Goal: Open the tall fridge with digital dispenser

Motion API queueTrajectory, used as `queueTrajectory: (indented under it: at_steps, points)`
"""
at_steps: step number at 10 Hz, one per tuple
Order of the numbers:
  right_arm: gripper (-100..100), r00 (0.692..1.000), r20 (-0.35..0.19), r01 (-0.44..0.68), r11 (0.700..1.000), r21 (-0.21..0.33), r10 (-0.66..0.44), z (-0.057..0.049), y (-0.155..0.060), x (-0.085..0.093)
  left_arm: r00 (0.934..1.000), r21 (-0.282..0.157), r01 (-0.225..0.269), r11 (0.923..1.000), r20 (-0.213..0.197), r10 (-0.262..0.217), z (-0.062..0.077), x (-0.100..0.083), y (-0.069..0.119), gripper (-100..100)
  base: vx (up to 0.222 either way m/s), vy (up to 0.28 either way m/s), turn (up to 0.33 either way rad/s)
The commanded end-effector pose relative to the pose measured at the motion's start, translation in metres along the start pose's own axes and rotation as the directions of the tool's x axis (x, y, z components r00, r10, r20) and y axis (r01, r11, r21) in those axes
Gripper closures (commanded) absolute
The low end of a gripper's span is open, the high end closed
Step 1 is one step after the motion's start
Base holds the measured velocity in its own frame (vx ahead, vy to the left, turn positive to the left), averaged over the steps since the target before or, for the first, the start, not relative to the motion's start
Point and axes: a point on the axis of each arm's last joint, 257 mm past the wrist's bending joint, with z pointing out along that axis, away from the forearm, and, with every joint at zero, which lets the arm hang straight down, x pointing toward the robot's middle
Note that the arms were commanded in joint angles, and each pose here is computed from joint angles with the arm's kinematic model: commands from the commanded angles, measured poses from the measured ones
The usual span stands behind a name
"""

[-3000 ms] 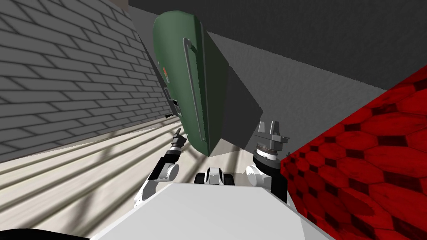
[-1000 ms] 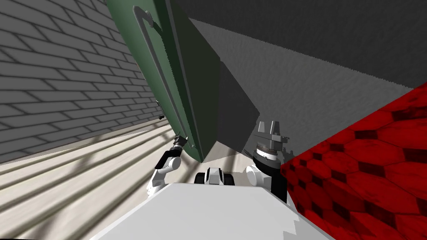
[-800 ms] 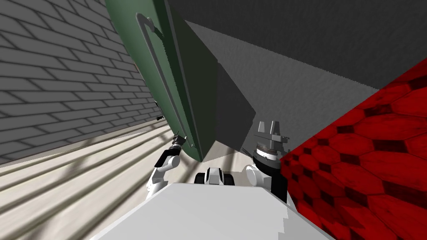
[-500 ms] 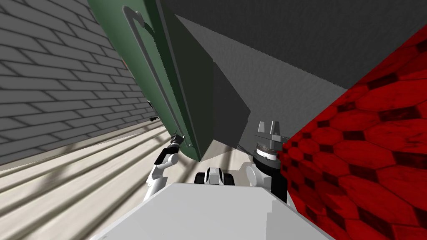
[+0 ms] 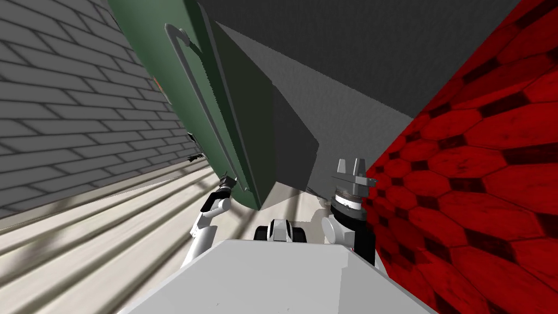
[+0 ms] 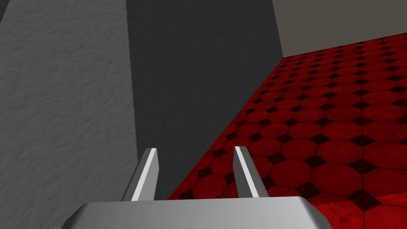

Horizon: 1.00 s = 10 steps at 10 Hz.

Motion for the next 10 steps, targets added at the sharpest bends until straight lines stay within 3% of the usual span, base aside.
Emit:
queueTrajectory:
  at_steps: [1, 2, 3, 4, 5, 6, 7, 8, 9, 10]
  points:
    - [0, 1.000, 0.000, 0.000, 1.000, 0.000, 0.000, 0.000, 0.000, 0.000, 0.9992, 0.034, -0.019, 0.9992, 0.037, 0.018, 0.017, -0.024, -0.021, -100, -0.105, -0.048, -0.291]
    - [0, 1.000, 0.000, 0.000, 1.000, 0.000, 0.000, 0.000, 0.000, 0.000, 0.9985, 0.043, -0.008, 0.9990, 0.054, 0.006, 0.023, -0.032, -0.025, -100, -0.133, -0.027, -0.230]
    - [0, 1.000, 0.000, 0.000, 1.000, 0.000, 0.000, 0.000, 0.000, 0.000, 0.9976, 0.023, -0.006, 0.9997, 0.070, 0.005, 0.023, -0.040, -0.014, -100, -0.063, 0.003, -0.090]
    - [0, 1.000, 0.000, 0.000, 1.000, 0.000, 0.000, 0.000, 0.000, 0.000, 0.9961, 0.068, -0.020, 0.9975, 0.088, 0.014, 0.037, -0.052, -0.041, -100, -0.122, -0.021, -0.262]
    - [0, 1.000, 0.000, 0.000, 1.000, 0.000, 0.000, 0.000, 0.000, 0.000, 0.9933, 0.053, -0.006, 0.9986, 0.116, 0.000, 0.041, -0.065, -0.032, -100, -0.140, -0.037, -0.262]
    - [0, 1.000, 0.000, 0.000, 1.000, 0.000, 0.000, 0.000, 0.000, 0.000, 0.9924, 0.059, -0.005, 0.9983, 0.123, -0.002, 0.040, -0.069, -0.036, -100, -0.063, -0.017, -0.078]
    - [0, 1.000, 0.000, 0.000, 1.000, 0.000, 0.000, 0.000, 0.000, 0.000, 0.9894, 0.092, -0.020, 0.9956, 0.145, 0.006, 0.050, -0.084, -0.057, -100, -0.128, -0.047, -0.349]
    - [0, 1.000, 0.000, 0.000, 1.000, 0.000, 0.000, 0.000, 0.000, 0.000, 0.9858, 0.107, -0.008, 0.9943, 0.168, -0.010, 0.051, -0.095, -0.064, -100, -0.134, -0.040, -0.223]
    - [0, 1.000, 0.000, 0.000, 1.000, 0.000, 0.000, 0.000, 0.000, 0.000, 0.9842, 0.097, 0.004, 0.9952, 0.176, -0.021, 0.055, -0.098, -0.058, -100, -0.058, -0.018, -0.021]
    - [0, 1.000, 0.000, 0.000, 1.000, 0.000, 0.000, 0.000, 0.000, 0.000, 0.9798, 0.134, -0.009, 0.9909, 0.199, -0.018, 0.061, -0.114, -0.082, -100, -0.140, -0.047, -0.308]
